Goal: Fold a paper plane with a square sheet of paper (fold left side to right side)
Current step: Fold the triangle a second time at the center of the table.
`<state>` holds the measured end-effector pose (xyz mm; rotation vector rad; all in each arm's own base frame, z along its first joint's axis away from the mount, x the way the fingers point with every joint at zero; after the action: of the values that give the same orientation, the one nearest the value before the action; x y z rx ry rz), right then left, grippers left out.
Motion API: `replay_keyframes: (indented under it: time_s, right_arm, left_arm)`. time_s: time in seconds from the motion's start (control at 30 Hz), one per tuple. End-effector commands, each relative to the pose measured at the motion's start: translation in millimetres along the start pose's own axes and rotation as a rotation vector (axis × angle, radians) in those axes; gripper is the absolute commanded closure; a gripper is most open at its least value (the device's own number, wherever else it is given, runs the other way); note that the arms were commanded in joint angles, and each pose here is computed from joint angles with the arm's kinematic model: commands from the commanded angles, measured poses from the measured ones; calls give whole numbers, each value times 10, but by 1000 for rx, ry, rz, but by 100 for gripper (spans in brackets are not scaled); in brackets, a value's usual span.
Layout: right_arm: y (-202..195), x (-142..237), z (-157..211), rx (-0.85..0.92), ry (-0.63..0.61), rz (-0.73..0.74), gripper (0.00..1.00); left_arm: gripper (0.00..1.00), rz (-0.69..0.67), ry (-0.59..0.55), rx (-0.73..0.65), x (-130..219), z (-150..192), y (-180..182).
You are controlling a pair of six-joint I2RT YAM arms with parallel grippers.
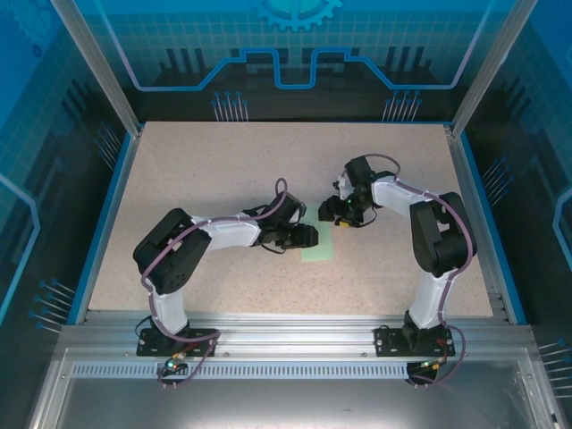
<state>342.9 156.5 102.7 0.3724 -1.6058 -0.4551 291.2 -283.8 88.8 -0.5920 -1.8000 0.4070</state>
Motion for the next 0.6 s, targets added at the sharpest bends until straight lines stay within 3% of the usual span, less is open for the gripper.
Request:
replay_keyframes:
  time_s: [0.0, 0.57]
  right_arm:
    - [-15, 91, 11, 3, -8, 10, 39]
    - [52, 18, -293, 3, -7, -74, 38]
  left_arm:
    - [45, -4, 35, 4, -45, 18, -41]
    - [48, -69, 55, 47, -16, 202, 153]
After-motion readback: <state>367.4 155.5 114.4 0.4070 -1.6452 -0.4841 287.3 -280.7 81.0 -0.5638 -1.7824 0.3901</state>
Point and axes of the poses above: each hand's point on the last joint's axis, 136 mm out from that joint toward the fingers, its own x axis back along the fingers, its own y axis along the line the jaws close on, z = x × y, the point moved 7 cm from there along x, back along the fingers, and after that the axes turned 4 degrees about -x, right-handed, at the moved point
